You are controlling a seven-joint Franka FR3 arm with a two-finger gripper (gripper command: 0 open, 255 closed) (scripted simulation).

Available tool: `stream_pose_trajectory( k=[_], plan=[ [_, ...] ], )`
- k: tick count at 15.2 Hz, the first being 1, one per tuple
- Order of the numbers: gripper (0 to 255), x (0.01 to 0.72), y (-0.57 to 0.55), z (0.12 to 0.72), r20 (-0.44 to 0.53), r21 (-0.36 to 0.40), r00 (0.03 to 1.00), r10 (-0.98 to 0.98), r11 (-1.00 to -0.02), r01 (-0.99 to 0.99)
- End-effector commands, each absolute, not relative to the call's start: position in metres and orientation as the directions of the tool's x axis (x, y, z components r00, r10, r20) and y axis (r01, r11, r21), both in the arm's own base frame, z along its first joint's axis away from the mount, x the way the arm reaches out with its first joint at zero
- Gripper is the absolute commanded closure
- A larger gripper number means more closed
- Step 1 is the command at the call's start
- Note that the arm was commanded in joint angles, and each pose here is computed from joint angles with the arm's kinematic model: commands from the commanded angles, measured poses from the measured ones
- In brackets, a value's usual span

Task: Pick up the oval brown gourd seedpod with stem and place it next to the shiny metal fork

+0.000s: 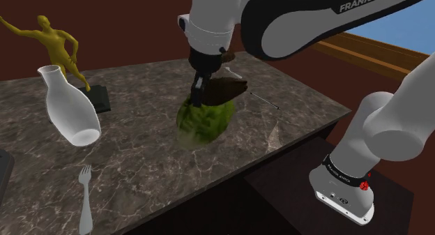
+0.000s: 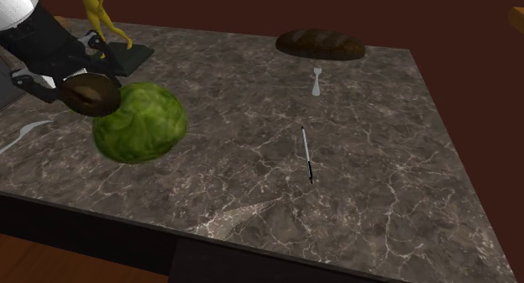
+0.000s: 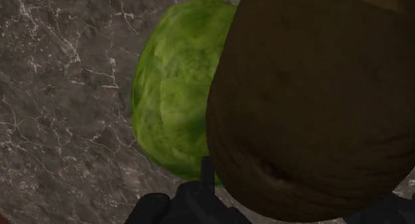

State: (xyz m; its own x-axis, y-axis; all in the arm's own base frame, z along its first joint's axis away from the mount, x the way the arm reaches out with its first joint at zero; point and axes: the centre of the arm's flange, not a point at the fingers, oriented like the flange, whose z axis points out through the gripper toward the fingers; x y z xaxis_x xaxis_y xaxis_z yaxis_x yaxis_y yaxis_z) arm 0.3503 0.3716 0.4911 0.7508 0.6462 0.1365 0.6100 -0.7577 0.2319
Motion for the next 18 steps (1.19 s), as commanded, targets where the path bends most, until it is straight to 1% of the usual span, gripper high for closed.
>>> stream_pose_trajectory(
  k=[1, 13, 18],
  plan=[
    [255, 0.345, 0.398, 0.487, 0.13, 0.229, 0.753, 0.645, -0.758, 0.611],
    [255, 0.312, 0.553, 0.487, 0.13, 0.229, 0.753, 0.645, -0.758, 0.611],
    [255, 0.31, 0.562, 0.466, 0.13, 0.229, 0.753, 0.645, -0.758, 0.611]
  ],
)
